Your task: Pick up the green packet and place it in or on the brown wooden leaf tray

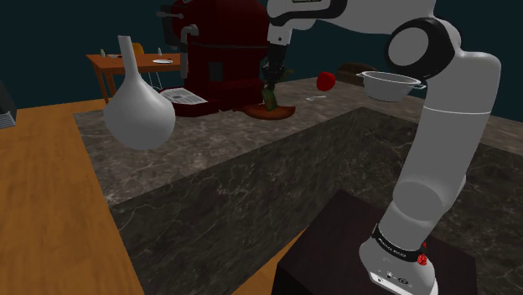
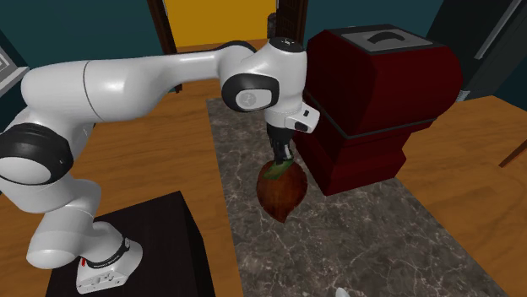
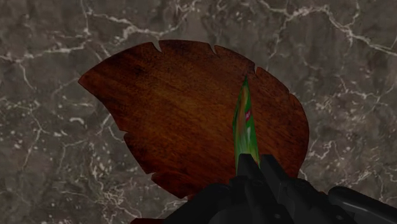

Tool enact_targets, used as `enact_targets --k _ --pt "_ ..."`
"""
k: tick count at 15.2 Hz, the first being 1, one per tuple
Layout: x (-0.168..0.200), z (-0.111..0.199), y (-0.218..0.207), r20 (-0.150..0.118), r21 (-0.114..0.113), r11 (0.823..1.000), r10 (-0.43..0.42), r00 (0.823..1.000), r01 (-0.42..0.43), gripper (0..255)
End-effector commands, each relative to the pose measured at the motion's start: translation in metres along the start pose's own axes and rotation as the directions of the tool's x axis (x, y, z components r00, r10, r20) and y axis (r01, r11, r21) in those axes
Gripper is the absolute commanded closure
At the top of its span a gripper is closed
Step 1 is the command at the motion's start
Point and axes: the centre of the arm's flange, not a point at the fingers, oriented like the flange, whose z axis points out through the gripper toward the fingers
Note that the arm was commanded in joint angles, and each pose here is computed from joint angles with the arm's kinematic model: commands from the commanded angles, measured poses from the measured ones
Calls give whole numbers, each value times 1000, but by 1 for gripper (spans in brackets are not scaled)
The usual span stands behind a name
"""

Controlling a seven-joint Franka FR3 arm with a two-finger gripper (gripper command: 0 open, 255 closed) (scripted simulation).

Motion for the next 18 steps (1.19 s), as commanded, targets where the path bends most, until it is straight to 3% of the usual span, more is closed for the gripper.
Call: enact_targets --k 1,6,10,18 --pt "0 0 0 0 0 1000 0 1000 0 0" --pt "0 0 0 0 0 1000 0 1000 0 0" --pt "0 -50 0 0 0 1000 0 1000 0 0" --pt "0 -50 0 0 0 1000 0 1000 0 0"
